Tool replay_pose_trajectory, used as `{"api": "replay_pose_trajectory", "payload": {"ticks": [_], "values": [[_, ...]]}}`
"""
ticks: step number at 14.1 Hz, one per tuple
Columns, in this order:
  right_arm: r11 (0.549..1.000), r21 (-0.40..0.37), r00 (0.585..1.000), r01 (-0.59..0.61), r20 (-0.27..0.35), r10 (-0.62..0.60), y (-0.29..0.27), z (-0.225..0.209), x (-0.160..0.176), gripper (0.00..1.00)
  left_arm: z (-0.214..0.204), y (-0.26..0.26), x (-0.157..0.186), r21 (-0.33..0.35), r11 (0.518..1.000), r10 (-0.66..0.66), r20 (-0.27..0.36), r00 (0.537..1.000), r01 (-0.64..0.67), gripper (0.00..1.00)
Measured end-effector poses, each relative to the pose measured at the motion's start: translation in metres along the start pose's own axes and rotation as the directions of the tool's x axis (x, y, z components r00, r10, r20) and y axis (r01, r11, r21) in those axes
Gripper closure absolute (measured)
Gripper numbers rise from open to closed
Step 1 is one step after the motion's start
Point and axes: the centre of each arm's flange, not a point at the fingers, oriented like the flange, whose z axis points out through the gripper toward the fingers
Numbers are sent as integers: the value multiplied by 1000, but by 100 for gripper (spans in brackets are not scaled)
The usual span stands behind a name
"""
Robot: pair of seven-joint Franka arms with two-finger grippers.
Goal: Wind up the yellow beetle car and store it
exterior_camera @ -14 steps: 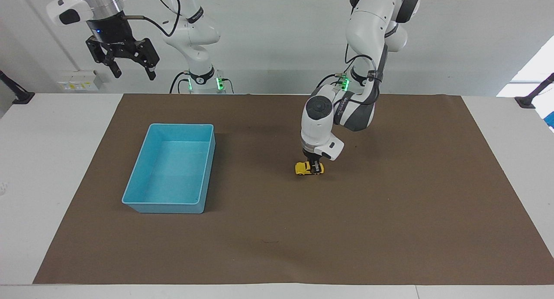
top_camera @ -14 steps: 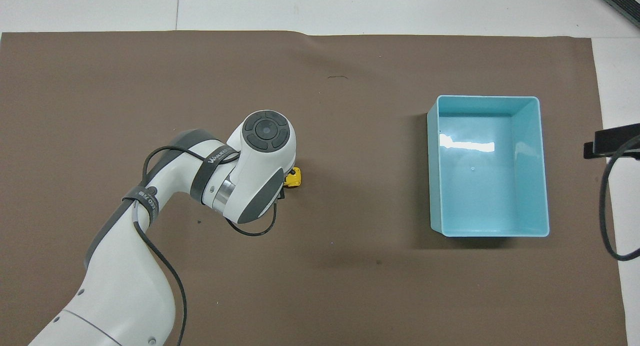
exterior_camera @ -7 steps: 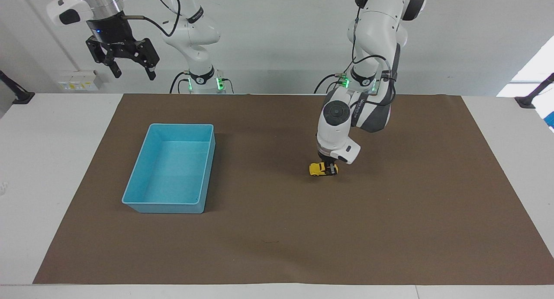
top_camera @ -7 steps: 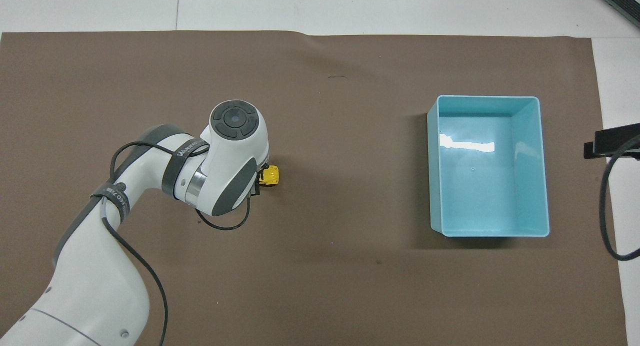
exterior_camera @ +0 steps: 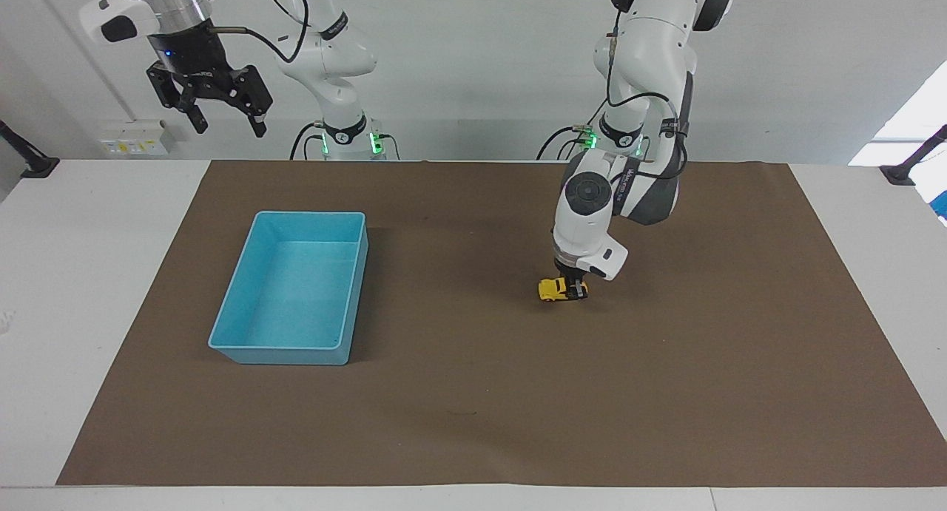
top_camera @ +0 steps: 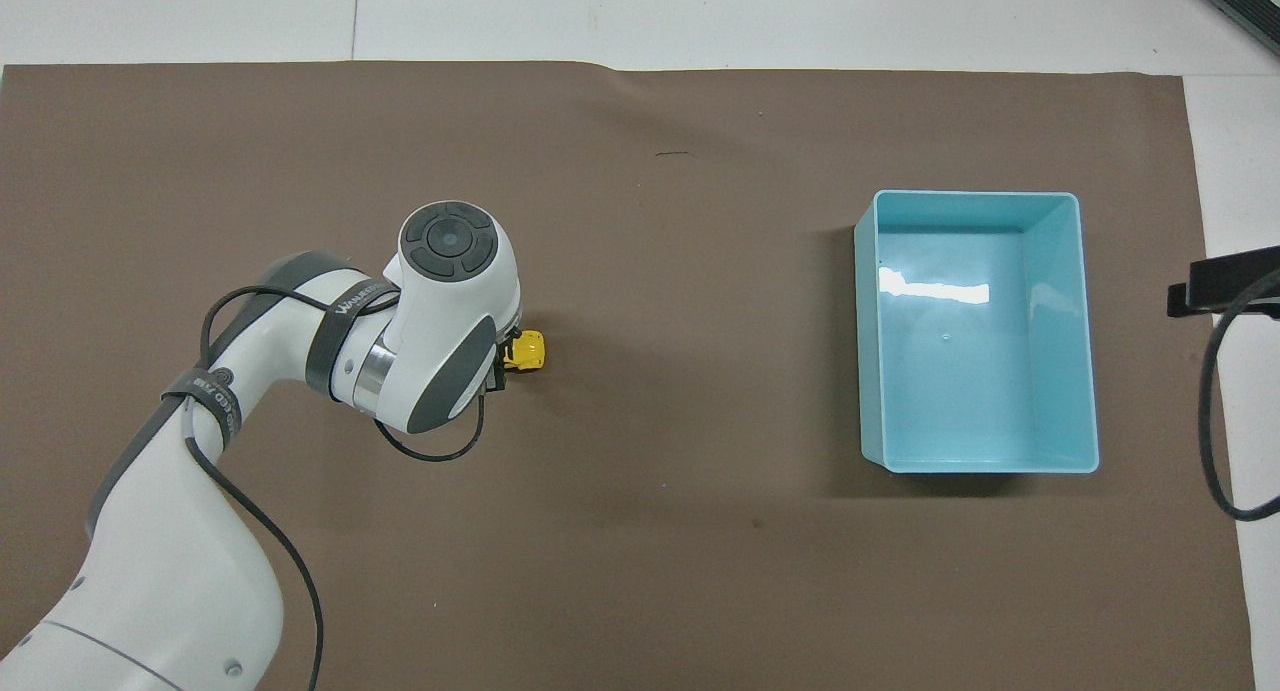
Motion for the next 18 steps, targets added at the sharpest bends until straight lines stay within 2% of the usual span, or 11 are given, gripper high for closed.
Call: {"api": "replay_pose_trajectory", "payload": {"ticks": [2,4,5,8,18], "values": [[1000,0,1000,0,0,0,0,0,0,0,-3,3,6,-7,999,37,0,999,-37,28],[1000,0,1000,0,0,0,0,0,0,0,-31,6,23,-22,999,45,4,999,-45,7],[1000,0,1000,0,0,0,0,0,0,0,-48,6,32,-25,999,44,2,999,-44,0],[1000,0,1000,0,0,0,0,0,0,0,-74,0,42,-32,999,43,0,999,-43,0],[1000,0,1000,0,0,0,0,0,0,0,-76,2,42,-38,994,106,0,994,-106,0]]}}
